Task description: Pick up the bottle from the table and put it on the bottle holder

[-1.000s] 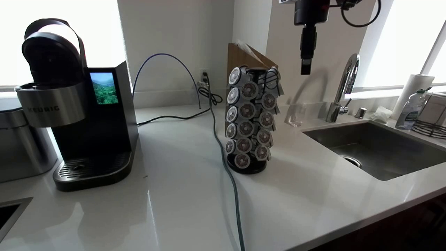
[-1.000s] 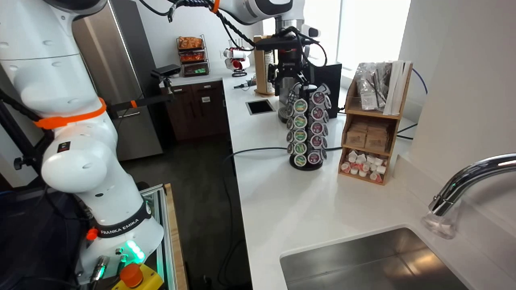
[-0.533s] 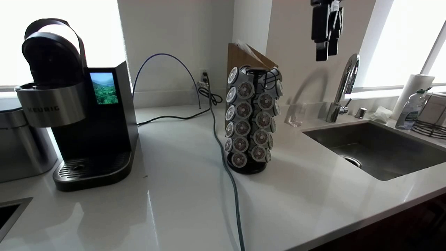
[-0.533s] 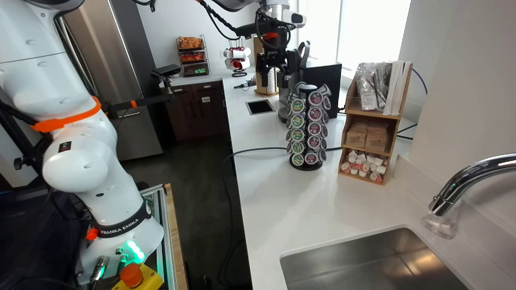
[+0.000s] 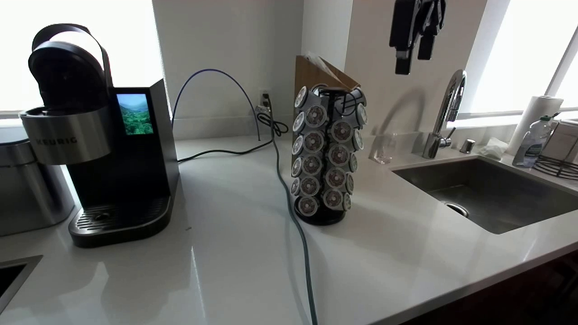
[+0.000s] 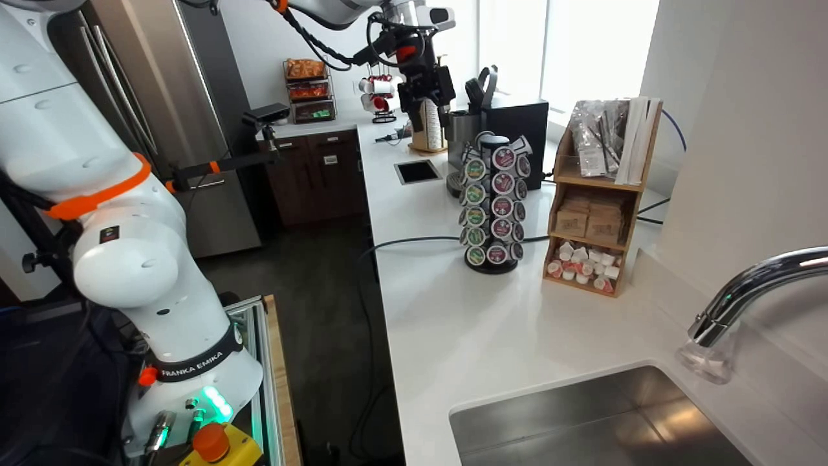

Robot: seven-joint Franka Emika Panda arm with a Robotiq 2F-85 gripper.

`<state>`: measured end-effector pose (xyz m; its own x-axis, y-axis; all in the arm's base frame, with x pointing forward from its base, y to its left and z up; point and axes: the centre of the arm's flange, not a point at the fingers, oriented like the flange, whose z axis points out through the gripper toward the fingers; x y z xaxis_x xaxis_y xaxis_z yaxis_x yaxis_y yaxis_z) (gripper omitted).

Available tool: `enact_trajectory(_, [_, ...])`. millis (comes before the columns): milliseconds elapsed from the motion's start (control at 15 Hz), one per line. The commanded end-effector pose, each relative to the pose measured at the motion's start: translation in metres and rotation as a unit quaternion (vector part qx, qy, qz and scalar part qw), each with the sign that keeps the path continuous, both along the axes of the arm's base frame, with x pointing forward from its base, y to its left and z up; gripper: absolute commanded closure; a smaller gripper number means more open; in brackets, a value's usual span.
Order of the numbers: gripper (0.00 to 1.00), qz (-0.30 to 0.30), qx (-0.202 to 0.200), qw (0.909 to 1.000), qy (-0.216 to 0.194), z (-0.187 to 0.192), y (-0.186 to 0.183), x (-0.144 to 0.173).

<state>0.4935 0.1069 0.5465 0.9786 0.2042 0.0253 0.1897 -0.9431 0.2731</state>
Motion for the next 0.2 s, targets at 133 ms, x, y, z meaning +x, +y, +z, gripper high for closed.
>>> enact_trajectory(133, [0.0,0.0,0.0,1.0,-0.005,0.002,-0.0016,-0.0049])
